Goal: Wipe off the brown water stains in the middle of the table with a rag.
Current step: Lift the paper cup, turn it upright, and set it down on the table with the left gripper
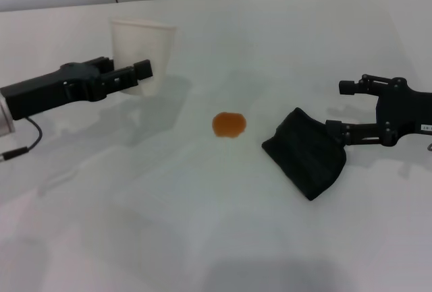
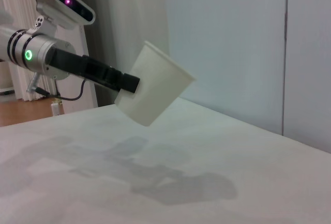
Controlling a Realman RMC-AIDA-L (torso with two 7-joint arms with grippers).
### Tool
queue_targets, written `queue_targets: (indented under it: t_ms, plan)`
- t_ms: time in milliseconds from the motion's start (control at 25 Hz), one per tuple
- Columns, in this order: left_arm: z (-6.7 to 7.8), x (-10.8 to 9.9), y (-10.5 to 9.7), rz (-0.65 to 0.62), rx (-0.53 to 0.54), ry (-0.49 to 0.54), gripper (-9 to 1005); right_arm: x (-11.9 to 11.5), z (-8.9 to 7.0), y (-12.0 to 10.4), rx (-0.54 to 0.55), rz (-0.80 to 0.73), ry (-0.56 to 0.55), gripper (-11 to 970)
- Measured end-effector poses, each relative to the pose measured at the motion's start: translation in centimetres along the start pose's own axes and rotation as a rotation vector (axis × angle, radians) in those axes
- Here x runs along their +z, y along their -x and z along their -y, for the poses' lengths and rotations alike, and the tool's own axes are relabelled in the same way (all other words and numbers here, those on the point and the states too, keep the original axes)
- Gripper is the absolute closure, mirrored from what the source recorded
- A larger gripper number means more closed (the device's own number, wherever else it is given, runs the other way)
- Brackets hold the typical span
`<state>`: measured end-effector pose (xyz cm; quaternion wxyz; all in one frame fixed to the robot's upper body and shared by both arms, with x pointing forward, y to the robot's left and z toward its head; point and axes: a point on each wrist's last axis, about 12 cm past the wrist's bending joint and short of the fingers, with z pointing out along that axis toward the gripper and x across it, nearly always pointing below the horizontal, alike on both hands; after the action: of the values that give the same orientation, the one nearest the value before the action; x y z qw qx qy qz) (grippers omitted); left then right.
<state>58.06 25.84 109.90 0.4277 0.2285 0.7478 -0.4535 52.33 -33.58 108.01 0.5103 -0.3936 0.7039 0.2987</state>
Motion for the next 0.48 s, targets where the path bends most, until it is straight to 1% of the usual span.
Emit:
queue_targets:
  t_ms: [120,280,480]
  plan:
    - [0.0,-0.1,-1.1,0.005,0.024,0.005,307,0.0,-0.1,-0.1,0.003,0.006,-0.002,110]
    - [0.1,-0.3,-2.2,-0.002,0.105,0.01,307,0.0,-0.1,-0.1,0.004,0.007,-0.005,110]
    - [-0.1,-0.6,-2.4,-0.017,0.237,0.026,307,0.0,0.1,-0.1,0.001,0.003,-0.011,110]
